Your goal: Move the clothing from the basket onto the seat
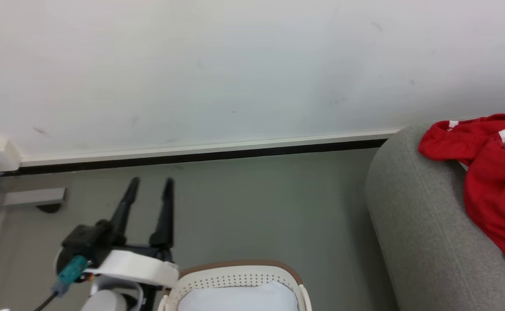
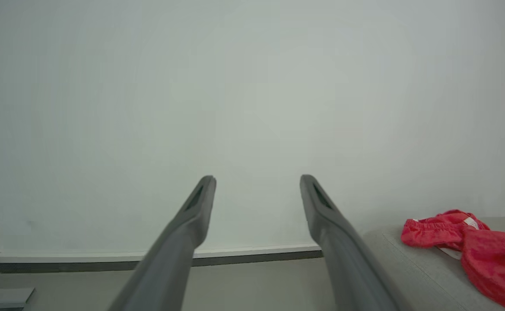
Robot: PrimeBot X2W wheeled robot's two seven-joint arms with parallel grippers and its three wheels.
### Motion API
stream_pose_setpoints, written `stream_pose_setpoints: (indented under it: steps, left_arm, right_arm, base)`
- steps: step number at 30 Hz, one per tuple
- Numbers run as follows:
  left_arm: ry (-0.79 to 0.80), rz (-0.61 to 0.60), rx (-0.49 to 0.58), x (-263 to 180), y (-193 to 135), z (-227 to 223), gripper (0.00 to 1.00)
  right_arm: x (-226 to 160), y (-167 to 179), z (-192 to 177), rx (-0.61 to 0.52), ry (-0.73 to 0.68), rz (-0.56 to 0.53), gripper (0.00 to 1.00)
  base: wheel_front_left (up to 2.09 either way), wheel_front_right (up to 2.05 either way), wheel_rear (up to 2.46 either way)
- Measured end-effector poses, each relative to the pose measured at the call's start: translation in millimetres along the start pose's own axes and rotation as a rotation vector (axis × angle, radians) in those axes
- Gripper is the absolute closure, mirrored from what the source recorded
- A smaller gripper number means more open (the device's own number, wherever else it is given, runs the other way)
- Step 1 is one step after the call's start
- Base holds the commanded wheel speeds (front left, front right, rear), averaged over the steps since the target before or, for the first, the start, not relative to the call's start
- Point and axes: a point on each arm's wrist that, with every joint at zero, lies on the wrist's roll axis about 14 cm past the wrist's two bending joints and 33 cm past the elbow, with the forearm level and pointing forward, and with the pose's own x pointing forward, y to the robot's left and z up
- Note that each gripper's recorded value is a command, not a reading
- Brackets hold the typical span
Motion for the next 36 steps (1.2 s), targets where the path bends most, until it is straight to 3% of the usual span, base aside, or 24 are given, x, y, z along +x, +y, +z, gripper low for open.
stream_pose_setpoints:
  steps: [9,14,17,36]
  left_arm:
    - [0.011,0.236,0.021,-32,60,0,0.0]
    - [0.037,0.278,0.036,-49,68,-8,0.0]
    - [0.053,0.256,-0.003,-54,62,-15,0.0]
    - [0.17,0.228,0.009,-67,58,-53,0.0]
  right_arm:
    - [-25,68,-67,0.233,-0.002,0.01,0.0]
    - [-49,94,-109,0.351,0.075,-0.028,0.0]
    - [-61,100,-131,0.361,0.142,-0.044,0.0]
    - [-51,125,-115,0.346,0.087,-0.015,0.0]
  base:
    - [0.0,0.0,0.0]
    - [0.0,0.0,0.0]
    - [0.0,0.0,0.0]
    - [0.0,0.0,0.0]
